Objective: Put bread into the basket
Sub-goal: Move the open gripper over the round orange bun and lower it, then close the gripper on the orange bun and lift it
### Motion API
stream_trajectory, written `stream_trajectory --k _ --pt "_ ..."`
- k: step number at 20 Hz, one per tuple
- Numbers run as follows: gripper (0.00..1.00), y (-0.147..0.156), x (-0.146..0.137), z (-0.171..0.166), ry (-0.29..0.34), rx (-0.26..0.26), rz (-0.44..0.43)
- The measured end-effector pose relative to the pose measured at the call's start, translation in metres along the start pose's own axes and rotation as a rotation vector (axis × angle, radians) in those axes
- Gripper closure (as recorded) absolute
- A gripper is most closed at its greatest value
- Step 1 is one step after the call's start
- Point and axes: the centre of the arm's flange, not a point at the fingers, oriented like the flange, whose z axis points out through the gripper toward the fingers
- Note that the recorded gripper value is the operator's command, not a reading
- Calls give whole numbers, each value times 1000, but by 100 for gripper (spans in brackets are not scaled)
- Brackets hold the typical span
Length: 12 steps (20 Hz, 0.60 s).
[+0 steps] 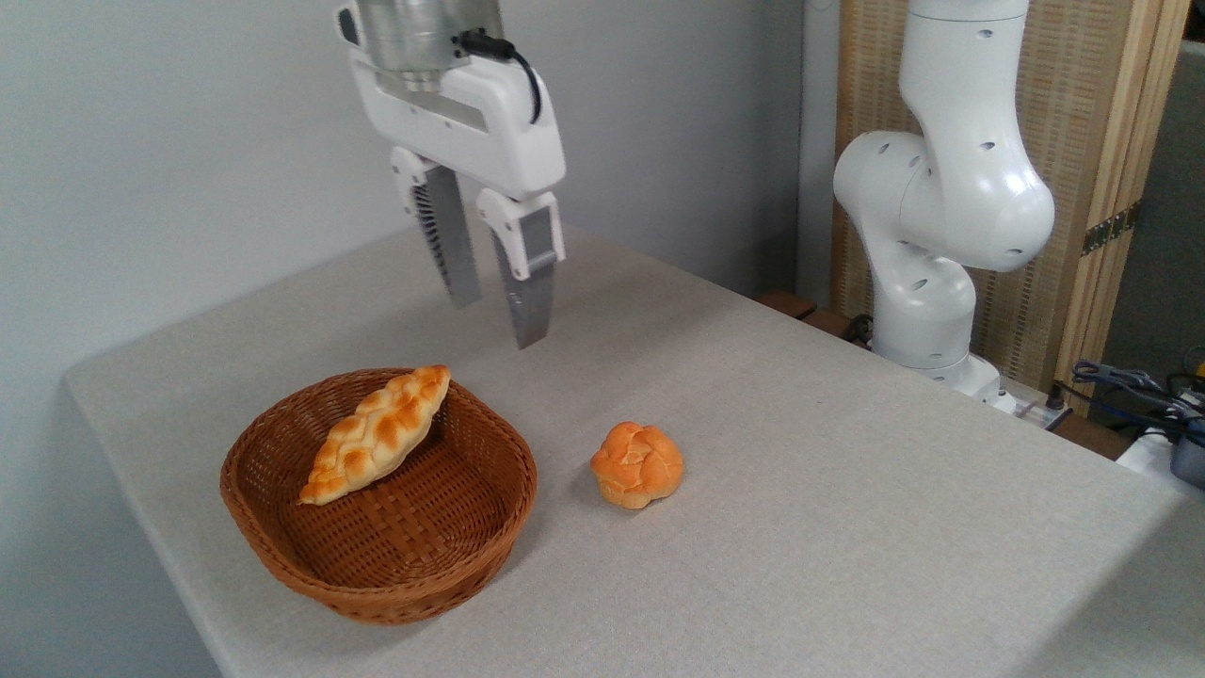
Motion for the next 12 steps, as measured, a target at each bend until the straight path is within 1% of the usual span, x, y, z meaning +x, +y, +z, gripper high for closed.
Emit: stream_trajectory --k 3,6,7,10,12 --pt "0 16 -27 20 -31 -35 26" --pt "0 27 -50 58 -78 -89 66" --pt "0 27 -55 70 -86 -98 79" --pt "0 15 -69 107 -85 -105 103" --pt "0 12 -74 129 -78 -102 111"
